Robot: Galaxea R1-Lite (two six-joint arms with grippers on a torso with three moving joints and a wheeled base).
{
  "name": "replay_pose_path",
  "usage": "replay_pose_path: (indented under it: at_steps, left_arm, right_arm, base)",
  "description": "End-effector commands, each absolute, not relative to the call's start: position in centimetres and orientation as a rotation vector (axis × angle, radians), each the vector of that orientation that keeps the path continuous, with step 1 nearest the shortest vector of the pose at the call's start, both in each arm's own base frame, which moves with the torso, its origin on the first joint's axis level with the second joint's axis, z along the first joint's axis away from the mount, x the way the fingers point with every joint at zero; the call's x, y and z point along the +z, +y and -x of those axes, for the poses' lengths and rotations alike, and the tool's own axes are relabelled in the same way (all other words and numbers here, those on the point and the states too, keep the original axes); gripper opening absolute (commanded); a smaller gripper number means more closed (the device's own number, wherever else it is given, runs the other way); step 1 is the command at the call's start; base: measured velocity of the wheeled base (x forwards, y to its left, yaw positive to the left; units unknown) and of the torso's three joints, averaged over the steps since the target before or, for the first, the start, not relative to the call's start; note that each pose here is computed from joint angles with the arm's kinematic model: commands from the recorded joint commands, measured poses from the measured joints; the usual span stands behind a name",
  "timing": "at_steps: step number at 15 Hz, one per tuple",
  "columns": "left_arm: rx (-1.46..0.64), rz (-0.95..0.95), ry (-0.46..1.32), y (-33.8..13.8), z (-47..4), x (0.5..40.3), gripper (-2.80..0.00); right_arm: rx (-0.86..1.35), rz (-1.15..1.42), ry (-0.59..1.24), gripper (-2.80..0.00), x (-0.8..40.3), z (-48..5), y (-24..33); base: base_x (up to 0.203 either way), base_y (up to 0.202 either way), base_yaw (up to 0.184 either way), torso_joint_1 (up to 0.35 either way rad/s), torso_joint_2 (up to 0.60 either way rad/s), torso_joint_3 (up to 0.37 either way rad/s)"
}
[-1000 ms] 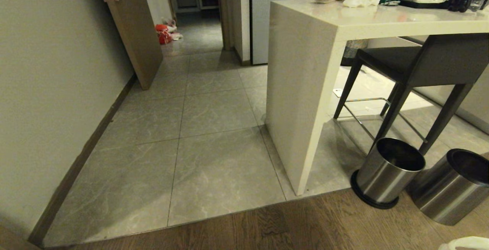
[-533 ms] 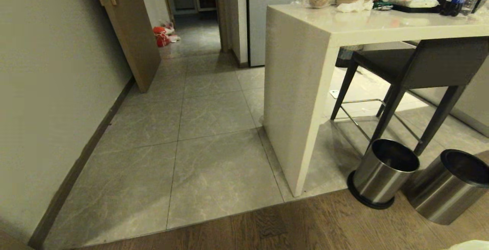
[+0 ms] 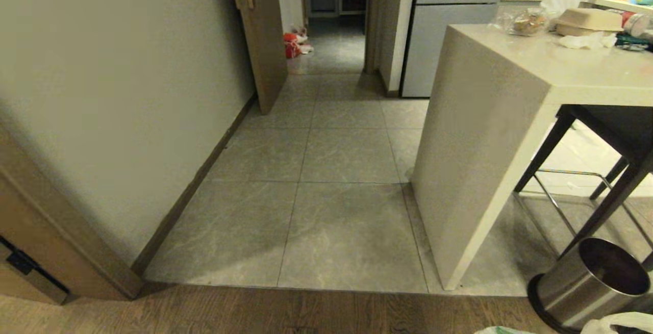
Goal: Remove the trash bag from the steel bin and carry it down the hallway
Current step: Put the trash bag at the door
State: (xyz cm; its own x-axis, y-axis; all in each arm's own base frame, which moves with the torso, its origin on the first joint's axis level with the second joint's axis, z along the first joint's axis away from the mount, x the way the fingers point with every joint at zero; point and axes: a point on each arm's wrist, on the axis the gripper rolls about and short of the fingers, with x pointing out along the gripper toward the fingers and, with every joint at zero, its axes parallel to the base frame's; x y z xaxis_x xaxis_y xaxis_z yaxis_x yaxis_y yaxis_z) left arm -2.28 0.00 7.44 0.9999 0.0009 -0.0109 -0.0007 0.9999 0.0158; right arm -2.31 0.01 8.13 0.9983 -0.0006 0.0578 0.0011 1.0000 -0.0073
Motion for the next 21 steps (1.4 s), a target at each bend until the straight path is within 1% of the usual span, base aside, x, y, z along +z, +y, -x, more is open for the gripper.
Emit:
replay_pose_path:
  at_steps: [1,8,15,21]
  left_arm:
    - [0.000,-0.017,0.011,0.01,2.28,7.46,-2.80]
    - [0.001,-0.015,0.011,0.00,2.28,7.44,-2.80]
    - [0.001,-0.015,0.009,0.01,2.28,7.45,-2.80]
    - [0.000,-0.015,0.010,0.01,2.28,7.49,-2.80]
  right_arm:
    - [0.000,0.008,-0.034,-2.80,7.44,2.12,0.01]
    - [0.000,0.008,-0.034,-2.80,7.44,2.12,0.01]
    - [0.000,0.012,-0.034,-2.80,7.44,2.12,0.01]
    - [0.000,0.008,-0.034,-2.80,7.44,2.12,0.01]
  base:
    - [0.000,0.000,0.000,0.031,-0.05,-0.042]
    - [0.000,0.000,0.000,0.002,0.00,-0.003]
    - [0.000,0.005,-0.101,0.002,0.00,0.001]
    - [0.000,0.000,0.000,0.000,0.00,0.000]
